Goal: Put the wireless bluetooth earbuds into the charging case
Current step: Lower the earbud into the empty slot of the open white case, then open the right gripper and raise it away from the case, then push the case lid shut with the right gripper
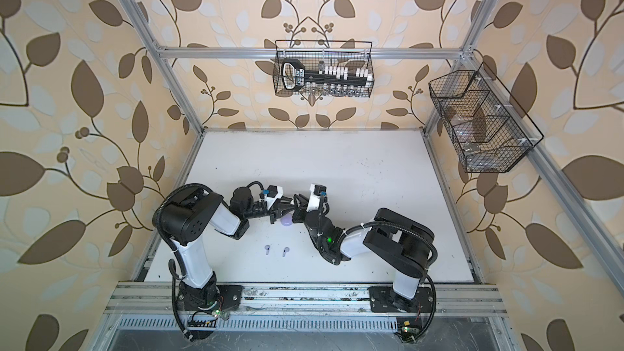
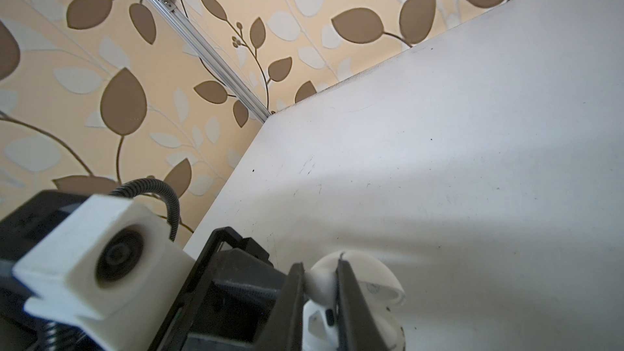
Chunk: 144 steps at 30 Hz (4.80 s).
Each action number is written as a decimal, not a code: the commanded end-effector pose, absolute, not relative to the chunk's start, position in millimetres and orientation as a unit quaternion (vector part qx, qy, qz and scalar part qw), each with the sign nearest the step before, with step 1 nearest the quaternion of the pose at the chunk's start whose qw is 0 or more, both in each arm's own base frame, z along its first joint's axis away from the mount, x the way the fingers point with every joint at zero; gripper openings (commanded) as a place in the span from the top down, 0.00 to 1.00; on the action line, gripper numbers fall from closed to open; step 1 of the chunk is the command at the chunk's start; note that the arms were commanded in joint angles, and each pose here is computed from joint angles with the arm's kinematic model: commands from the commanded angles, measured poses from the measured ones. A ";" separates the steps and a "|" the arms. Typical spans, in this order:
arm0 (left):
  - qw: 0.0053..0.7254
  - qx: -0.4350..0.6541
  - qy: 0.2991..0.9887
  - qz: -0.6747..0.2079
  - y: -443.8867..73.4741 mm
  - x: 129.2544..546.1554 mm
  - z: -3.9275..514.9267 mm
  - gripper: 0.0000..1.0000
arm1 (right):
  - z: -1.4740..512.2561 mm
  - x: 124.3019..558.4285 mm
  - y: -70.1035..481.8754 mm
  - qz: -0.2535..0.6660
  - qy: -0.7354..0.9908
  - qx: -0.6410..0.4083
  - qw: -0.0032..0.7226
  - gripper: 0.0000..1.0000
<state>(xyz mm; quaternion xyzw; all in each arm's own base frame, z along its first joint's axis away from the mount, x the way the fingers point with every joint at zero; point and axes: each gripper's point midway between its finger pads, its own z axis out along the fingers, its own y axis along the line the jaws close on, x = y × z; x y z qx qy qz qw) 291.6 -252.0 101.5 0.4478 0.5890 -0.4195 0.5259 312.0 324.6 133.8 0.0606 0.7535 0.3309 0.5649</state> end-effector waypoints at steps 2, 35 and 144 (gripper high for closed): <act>0.556 0.460 0.555 -0.414 -254.4 296.1 121.1 1.00 | 121.9 308.0 328.7 0.326 0.760 0.048 0.560 0.83; 0.555 0.459 0.555 -0.416 -253.5 297.2 121.6 1.00 | 111.8 303.9 332.4 0.308 0.775 0.038 0.550 0.68; 0.550 0.536 0.491 -0.410 -257.3 257.1 108.3 1.00 | 94.1 341.7 340.6 0.259 0.944 -0.035 0.200 0.64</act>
